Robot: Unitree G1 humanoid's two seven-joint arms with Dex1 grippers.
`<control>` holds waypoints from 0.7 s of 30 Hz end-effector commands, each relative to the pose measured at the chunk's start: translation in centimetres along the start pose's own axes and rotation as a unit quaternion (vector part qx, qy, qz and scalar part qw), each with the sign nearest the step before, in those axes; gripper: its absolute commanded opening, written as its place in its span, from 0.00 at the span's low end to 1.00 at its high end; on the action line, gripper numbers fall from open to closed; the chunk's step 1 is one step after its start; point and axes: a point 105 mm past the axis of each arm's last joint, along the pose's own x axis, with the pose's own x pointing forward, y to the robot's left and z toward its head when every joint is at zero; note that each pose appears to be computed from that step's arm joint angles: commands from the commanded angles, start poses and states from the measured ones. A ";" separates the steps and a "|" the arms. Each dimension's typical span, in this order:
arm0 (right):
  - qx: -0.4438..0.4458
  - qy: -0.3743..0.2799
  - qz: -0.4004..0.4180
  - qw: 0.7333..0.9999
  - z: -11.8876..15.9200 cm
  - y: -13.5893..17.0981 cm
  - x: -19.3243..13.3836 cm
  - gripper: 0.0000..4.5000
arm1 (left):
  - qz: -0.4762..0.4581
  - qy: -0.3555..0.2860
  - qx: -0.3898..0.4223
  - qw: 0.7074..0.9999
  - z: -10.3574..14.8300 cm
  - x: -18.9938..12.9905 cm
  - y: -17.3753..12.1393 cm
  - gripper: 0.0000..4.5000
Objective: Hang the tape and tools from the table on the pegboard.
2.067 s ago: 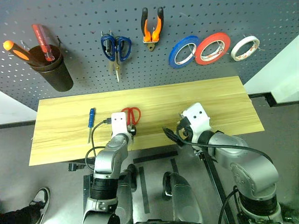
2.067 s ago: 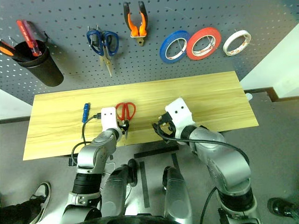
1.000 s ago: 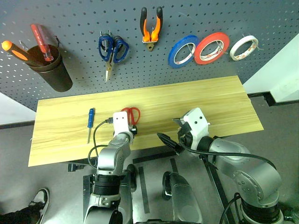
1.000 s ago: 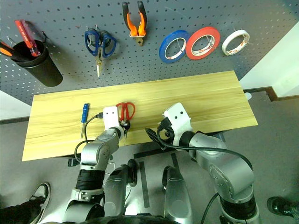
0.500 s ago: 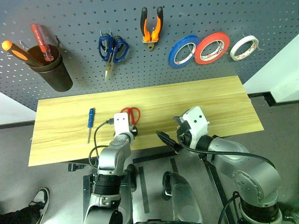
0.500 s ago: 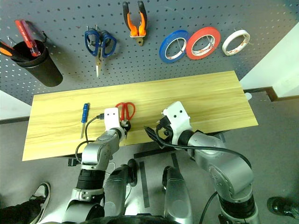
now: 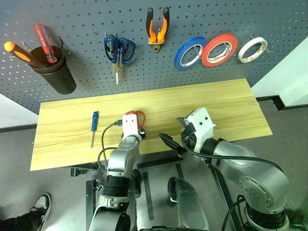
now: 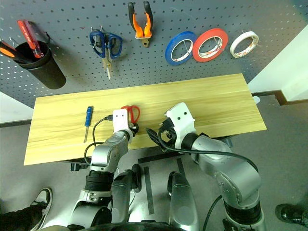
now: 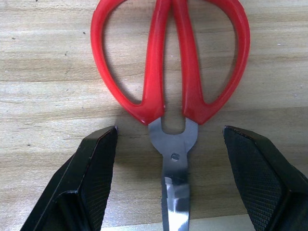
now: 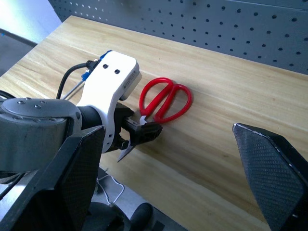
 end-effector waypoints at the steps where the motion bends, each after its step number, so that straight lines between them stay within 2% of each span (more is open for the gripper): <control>1: -0.015 -0.027 0.013 0.999 1.2 1.0 -0.5 0.99 | -0.003 0.073 0.011 0.997 -4.2 -0.1 -0.6 0.81; 21: -0.010 -0.028 0.012 0.999 1.3 1.4 -0.6 0.99 | 0.021 0.113 0.036 0.993 -6.7 0.2 0.7 0.81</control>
